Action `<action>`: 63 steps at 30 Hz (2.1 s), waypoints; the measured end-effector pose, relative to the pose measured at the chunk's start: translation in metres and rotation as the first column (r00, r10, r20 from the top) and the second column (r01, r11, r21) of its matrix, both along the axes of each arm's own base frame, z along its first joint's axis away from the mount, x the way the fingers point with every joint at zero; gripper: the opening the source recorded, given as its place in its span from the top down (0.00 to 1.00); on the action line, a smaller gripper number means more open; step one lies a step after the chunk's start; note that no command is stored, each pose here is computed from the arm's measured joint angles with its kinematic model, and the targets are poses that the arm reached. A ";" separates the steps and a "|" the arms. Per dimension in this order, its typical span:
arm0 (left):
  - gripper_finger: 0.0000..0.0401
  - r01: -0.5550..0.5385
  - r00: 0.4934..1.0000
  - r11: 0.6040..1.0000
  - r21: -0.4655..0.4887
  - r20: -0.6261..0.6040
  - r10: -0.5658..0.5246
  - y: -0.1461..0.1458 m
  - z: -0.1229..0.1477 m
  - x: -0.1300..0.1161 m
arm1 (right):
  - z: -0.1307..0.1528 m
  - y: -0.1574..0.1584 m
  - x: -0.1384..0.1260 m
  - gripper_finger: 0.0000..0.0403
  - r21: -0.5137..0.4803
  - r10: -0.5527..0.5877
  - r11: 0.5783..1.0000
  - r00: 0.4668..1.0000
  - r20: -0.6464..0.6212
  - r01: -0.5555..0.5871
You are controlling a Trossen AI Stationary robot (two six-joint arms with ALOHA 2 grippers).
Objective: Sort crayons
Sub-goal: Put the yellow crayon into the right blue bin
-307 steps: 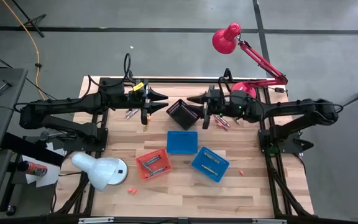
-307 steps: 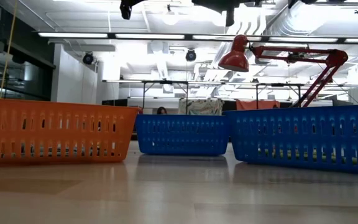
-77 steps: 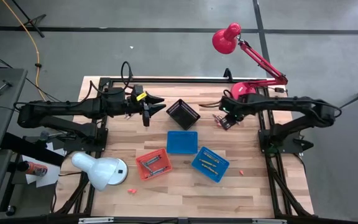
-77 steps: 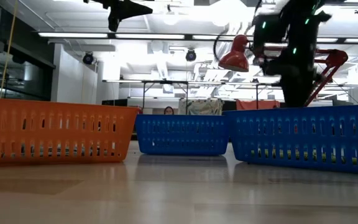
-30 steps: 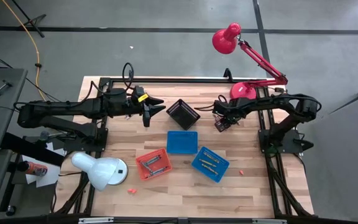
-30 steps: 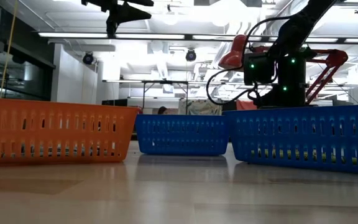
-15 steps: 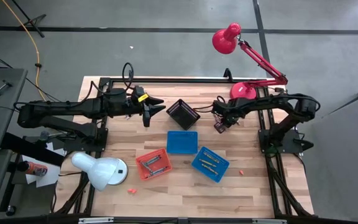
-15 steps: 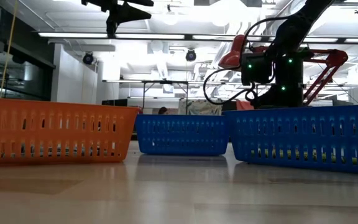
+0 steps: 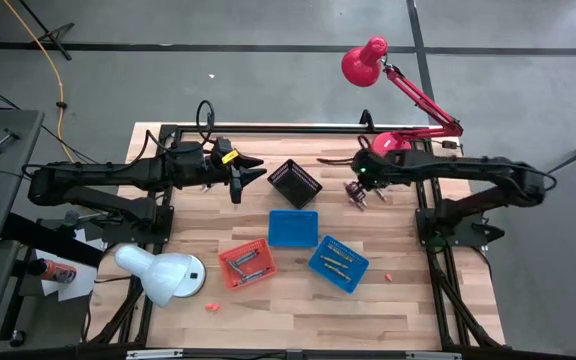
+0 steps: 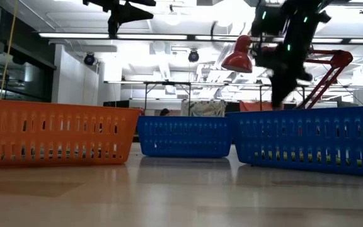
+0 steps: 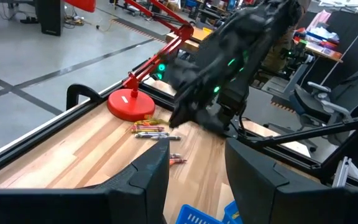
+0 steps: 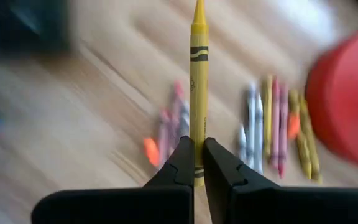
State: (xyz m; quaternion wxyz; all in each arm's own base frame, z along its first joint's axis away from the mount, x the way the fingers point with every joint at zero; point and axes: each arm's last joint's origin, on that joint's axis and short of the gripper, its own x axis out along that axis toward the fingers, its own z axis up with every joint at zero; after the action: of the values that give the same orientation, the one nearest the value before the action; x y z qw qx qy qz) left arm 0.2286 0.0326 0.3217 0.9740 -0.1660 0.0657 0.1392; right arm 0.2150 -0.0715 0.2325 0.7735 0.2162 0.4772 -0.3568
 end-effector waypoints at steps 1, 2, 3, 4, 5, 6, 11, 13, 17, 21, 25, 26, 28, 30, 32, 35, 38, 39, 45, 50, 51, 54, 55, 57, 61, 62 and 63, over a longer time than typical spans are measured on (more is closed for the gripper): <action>0.64 0.000 1.000 1.000 0.000 0.000 0.000 0.000 0.000 0.000 | 0.007 0.003 0.001 1.00 -0.023 0.012 1.000 0.998 0.066 -0.010; 0.64 0.000 1.000 1.000 0.000 0.000 0.000 0.000 0.000 0.000 | 0.016 0.005 0.003 1.00 -0.051 0.028 0.998 0.988 0.153 -0.020; 0.64 0.000 1.000 1.000 0.000 -0.001 0.000 0.000 0.000 0.000 | 0.026 0.007 0.005 1.00 -0.084 0.045 0.996 0.969 0.244 -0.025; 0.64 0.000 1.000 1.000 0.000 0.000 0.000 0.000 0.000 0.000 | 0.036 0.009 0.007 1.00 -0.117 0.070 0.993 0.943 0.326 -0.034; 0.64 0.000 1.000 1.000 0.000 0.000 0.000 0.000 0.000 0.000 | 0.045 0.011 0.010 1.00 -0.153 0.104 0.987 0.909 0.403 -0.045; 0.64 0.000 1.000 1.000 0.000 0.000 0.000 0.000 0.000 0.000 | 0.053 0.013 0.014 1.00 -0.193 0.152 0.979 0.869 0.470 -0.066; 0.64 0.000 1.000 1.000 0.000 0.000 0.000 0.000 0.000 0.000 | 0.091 0.028 0.034 1.00 -0.421 0.436 0.890 0.591 0.679 -0.173; 0.64 0.000 1.000 1.000 0.000 0.000 0.000 0.000 0.000 0.000 | 0.100 0.034 0.040 1.00 -0.493 0.518 0.848 0.490 0.701 -0.192; 0.64 0.000 1.000 1.000 0.000 0.004 0.000 0.000 0.000 0.000 | 0.105 0.040 0.043 1.00 -0.538 0.563 0.821 0.435 0.703 -0.193; 0.64 0.001 1.000 1.000 0.001 0.007 -0.001 0.000 0.001 0.000 | 0.103 0.041 0.043 1.00 -0.534 0.562 0.822 0.443 0.699 -0.199; 0.64 0.001 1.000 1.000 0.001 0.008 -0.001 0.000 0.001 0.000 | 0.103 0.041 0.043 1.00 -0.534 0.562 0.822 0.442 0.699 -0.199; 0.64 0.001 1.000 1.000 0.000 0.008 -0.001 0.000 0.001 0.000 | 0.103 0.041 0.043 1.00 -0.534 0.562 0.822 0.442 0.699 -0.199; 0.64 0.001 1.000 1.000 0.000 0.008 -0.001 0.000 0.001 0.000 | 0.103 0.041 0.043 1.00 -0.532 0.565 0.820 0.437 0.700 -0.208; 0.64 0.001 1.000 1.000 0.000 0.008 -0.001 0.000 0.001 0.000 | 0.102 0.042 0.043 1.00 -0.511 0.565 0.824 0.415 0.713 -0.246; 0.64 -0.001 1.000 1.000 -0.012 0.011 0.001 0.000 0.001 0.000 | 0.098 0.044 0.043 1.00 -0.441 0.545 0.836 0.403 0.735 -0.326; 0.64 -0.003 1.000 1.000 -0.025 0.015 0.003 0.000 0.001 0.000 | 0.086 0.054 0.042 0.99 -0.241 0.459 0.851 0.437 0.773 -0.468; 0.64 -0.003 1.000 1.000 -0.025 0.014 0.003 0.000 0.001 0.000 | 0.068 0.074 0.039 0.99 -0.024 0.392 0.830 0.552 0.736 -0.558; 0.64 -0.003 1.000 1.000 -0.025 0.014 0.003 0.000 0.001 0.000 | 0.063 0.083 0.037 0.99 0.040 0.380 0.818 0.593 0.710 -0.573; 0.64 -0.003 1.000 1.000 -0.026 0.011 0.003 0.000 0.000 0.000 | 0.030 0.147 0.026 0.99 0.350 0.384 0.716 0.760 0.525 -0.604; 0.64 -0.003 1.000 1.000 -0.026 0.006 0.003 0.000 0.000 0.000 | 0.002 0.187 0.026 0.99 0.478 0.376 0.696 0.839 0.393 -0.536; 0.64 -0.003 1.000 1.000 -0.026 0.007 0.003 0.000 0.000 0.000 | -0.004 0.192 0.028 0.99 0.498 0.363 0.703 0.858 0.363 -0.508; 0.64 -0.002 1.000 1.000 -0.026 0.006 0.003 0.000 0.000 0.000 | -0.024 0.198 0.032 0.99 0.534 0.344 0.726 0.901 0.264 -0.434; 0.64 -0.002 1.000 1.000 -0.026 0.006 0.002 0.000 0.000 0.000 | -0.030 0.198 0.034 0.99 0.536 0.332 0.738 0.912 0.240 -0.410; 0.64 -0.002 1.000 1.000 -0.026 0.006 0.002 0.000 0.000 0.000 | -0.039 0.196 0.039 0.99 0.529 0.302 0.766 0.931 0.204 -0.364; 0.64 -0.002 1.000 1.000 -0.026 0.005 0.002 0.000 0.000 0.000 | -0.043 0.188 0.043 0.99 0.506 0.257 0.803 0.949 0.183 -0.315; 0.64 -0.002 1.000 1.000 -0.026 0.005 0.002 0.000 0.000 0.000 | -0.044 0.185 0.044 0.99 0.501 0.254 0.808 0.951 0.178 -0.310; 0.64 -0.002 1.000 1.000 -0.026 0.005 0.002 0.000 0.000 0.000 | -0.044 0.183 0.044 0.99 0.498 0.261 0.809 0.950 0.170 -0.311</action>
State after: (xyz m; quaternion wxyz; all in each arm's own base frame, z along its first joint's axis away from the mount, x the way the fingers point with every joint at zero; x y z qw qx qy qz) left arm 0.2286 0.0324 0.3216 0.9718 -0.1790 0.0649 0.1390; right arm 0.2587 0.1115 0.1886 0.7525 0.3584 0.5462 -0.0837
